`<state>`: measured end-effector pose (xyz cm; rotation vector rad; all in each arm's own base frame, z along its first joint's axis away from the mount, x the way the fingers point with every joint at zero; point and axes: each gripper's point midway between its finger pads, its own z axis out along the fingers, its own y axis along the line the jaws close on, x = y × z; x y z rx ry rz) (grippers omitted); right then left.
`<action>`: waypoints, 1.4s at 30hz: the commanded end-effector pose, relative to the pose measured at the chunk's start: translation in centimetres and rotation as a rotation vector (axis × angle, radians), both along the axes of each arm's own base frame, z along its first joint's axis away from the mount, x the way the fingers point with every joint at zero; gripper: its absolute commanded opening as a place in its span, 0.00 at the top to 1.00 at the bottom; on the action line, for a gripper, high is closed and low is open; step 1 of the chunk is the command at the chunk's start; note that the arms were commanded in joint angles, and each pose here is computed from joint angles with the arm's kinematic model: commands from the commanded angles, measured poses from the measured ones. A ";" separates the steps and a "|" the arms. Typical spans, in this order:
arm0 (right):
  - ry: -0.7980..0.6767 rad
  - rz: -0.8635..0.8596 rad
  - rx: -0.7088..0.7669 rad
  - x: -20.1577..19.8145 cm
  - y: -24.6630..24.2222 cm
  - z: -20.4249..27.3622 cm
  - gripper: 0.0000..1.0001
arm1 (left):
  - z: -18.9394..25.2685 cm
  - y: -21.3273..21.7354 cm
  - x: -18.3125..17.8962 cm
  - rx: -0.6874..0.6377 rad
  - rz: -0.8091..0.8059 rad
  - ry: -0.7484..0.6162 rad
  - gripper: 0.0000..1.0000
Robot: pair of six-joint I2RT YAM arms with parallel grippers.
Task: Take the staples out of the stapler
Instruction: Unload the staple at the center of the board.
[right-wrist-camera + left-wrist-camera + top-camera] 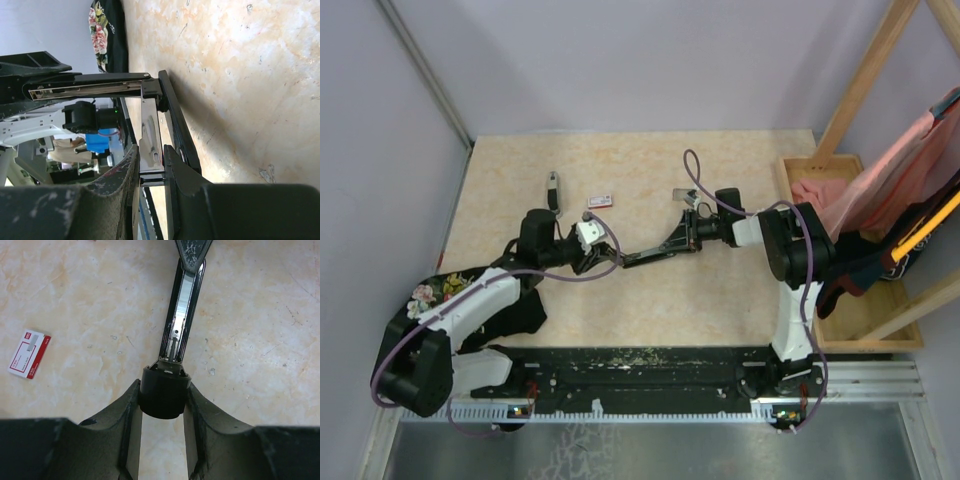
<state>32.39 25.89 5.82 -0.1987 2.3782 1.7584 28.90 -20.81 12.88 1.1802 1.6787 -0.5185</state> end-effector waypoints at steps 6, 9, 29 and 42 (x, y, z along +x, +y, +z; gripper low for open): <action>-0.077 -0.038 -0.018 1.6 -0.7 2.1 1.00 | -0.9 3.7 1.8 0.132 0.073 -0.101 1.00; -0.078 -0.039 -0.017 1.6 -0.8 2.2 1.00 | -2.1 4.2 1.5 0.171 0.066 -0.086 1.00; -0.085 -0.036 -0.021 1.6 -0.9 2.5 1.00 | -6.3 6.5 1.5 0.261 0.078 0.001 0.82; -0.087 -0.029 -0.015 1.5 -0.9 2.6 1.00 | -7.8 6.8 1.0 0.272 0.069 0.034 0.39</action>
